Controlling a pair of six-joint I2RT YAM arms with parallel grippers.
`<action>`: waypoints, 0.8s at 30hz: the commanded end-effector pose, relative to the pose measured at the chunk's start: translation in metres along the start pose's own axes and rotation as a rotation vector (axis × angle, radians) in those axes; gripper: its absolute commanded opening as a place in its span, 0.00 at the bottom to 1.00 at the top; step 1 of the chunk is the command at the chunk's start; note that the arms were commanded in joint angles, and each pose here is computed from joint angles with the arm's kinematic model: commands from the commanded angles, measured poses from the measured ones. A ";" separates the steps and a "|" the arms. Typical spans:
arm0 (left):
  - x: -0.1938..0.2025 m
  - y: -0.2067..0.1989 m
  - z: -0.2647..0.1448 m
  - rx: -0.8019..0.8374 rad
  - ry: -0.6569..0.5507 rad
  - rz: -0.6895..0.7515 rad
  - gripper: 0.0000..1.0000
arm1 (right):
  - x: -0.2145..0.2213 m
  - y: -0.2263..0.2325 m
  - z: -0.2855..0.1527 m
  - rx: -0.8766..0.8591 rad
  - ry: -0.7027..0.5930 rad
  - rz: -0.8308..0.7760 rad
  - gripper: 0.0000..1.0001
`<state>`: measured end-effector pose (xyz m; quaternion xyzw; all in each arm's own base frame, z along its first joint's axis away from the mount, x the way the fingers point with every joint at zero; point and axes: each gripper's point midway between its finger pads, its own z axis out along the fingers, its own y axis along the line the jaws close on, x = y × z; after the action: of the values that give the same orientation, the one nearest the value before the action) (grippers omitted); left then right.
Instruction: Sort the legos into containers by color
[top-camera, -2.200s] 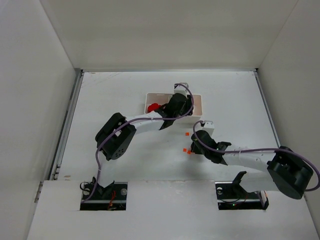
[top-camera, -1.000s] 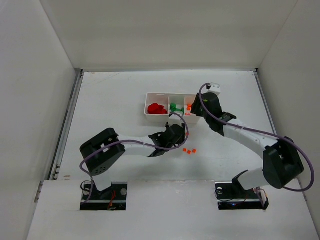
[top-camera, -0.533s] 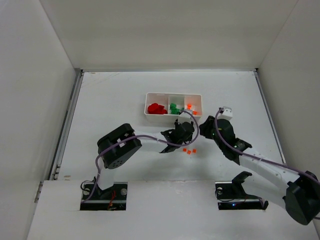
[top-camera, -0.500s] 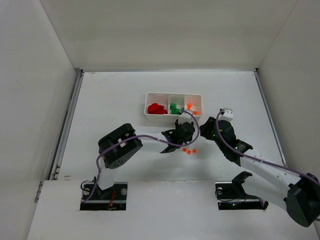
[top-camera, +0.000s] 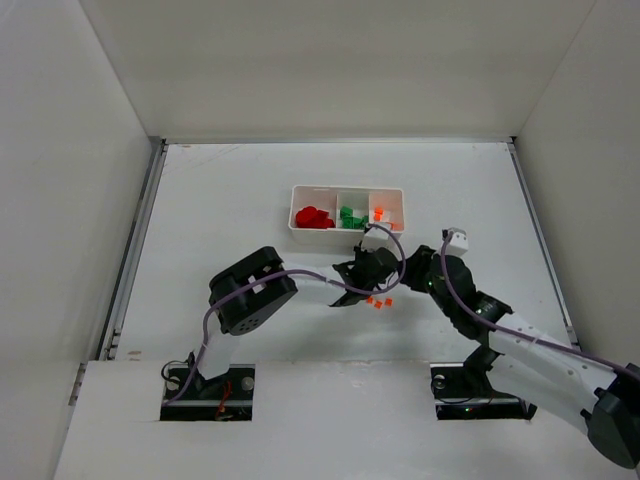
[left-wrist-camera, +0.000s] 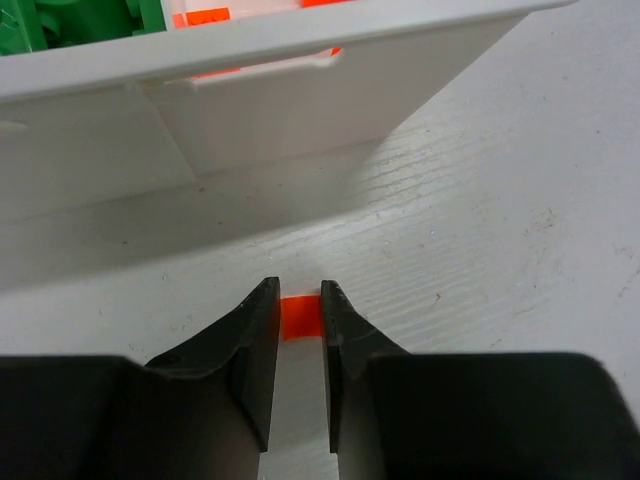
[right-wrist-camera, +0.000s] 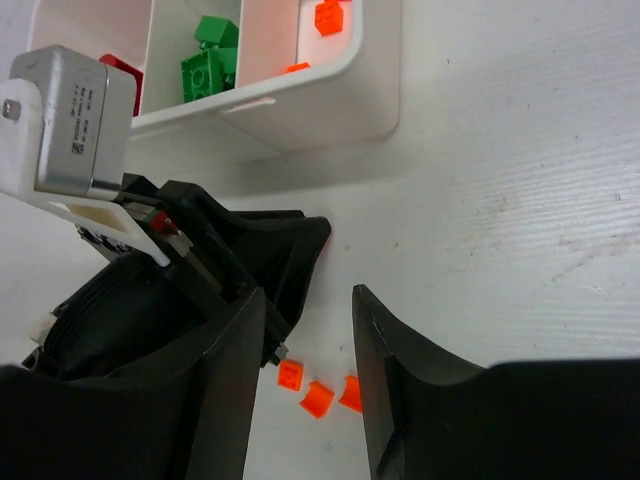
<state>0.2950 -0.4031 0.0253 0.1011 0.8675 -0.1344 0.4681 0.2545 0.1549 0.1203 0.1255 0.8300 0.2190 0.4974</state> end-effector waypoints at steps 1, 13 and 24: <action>-0.013 -0.001 -0.007 -0.022 -0.032 -0.001 0.13 | -0.005 0.002 -0.004 -0.004 -0.030 0.026 0.46; -0.128 -0.017 -0.059 0.136 -0.197 -0.127 0.12 | 0.013 -0.001 -0.004 0.026 0.020 0.005 0.39; -0.171 -0.012 0.010 0.141 -0.201 -0.156 0.29 | 0.050 0.008 -0.003 0.057 0.134 -0.082 0.42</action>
<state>0.3835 -0.4211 0.1586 0.0439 0.8131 -0.2317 0.5322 0.2248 0.1730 0.0747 0.0865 0.8758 0.1802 0.4393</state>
